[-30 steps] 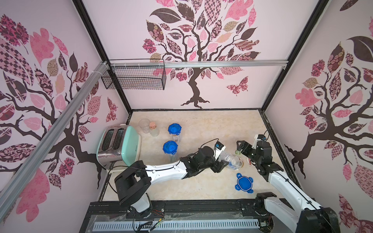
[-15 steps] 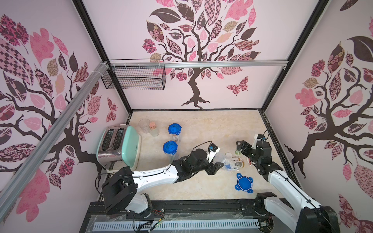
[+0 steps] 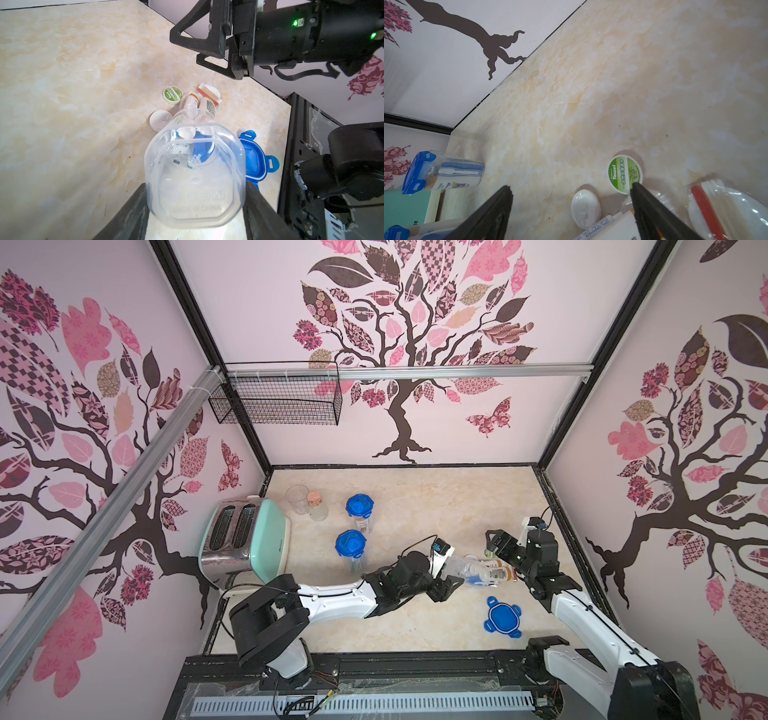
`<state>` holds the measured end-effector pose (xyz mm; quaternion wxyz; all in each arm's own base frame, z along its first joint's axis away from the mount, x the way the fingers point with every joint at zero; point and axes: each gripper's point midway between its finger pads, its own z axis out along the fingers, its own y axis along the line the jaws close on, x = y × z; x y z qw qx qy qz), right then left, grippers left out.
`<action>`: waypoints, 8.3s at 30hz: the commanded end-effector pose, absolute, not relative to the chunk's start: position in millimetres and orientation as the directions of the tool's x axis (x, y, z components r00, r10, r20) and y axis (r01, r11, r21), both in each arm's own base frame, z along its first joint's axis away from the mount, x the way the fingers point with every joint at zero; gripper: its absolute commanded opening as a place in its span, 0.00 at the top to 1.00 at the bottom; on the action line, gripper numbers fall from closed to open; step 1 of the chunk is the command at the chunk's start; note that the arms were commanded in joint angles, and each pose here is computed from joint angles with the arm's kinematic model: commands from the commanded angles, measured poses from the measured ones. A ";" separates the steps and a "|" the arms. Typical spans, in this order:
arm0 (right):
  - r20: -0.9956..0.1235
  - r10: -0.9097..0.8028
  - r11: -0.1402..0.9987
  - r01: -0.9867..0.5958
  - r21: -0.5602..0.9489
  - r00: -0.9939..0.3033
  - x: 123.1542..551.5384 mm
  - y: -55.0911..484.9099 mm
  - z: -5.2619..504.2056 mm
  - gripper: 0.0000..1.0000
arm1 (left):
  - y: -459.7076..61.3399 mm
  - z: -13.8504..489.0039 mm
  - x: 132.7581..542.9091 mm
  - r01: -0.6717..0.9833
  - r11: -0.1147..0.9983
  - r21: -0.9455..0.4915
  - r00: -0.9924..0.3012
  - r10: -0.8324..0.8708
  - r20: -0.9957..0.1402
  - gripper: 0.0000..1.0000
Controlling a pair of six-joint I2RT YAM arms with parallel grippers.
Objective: Take out toiletry kits
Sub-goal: 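Pour the toiletry kits out of the container, then place the container at the center of the board, then move the container to the center of the board.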
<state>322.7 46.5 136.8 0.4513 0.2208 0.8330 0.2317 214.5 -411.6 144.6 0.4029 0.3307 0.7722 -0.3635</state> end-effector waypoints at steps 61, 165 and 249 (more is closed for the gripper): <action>-0.682 0.597 0.794 0.187 0.579 -0.421 319.3 32.6 143.5 0.08 | -446.3 162.6 387.6 0.616 0.441 -0.652 -0.655 -0.172 -0.735 1.00; -0.724 -0.511 0.504 -0.844 0.184 -0.463 298.2 407.0 197.1 0.00 | -7.6 309.6 135.3 0.147 0.934 -0.324 -0.222 -0.288 -0.931 0.14; -0.714 -0.678 0.224 -0.974 0.029 -0.177 308.9 509.1 171.9 0.07 | -34.4 299.9 148.9 0.199 0.944 -0.262 -0.294 -0.198 -0.935 0.09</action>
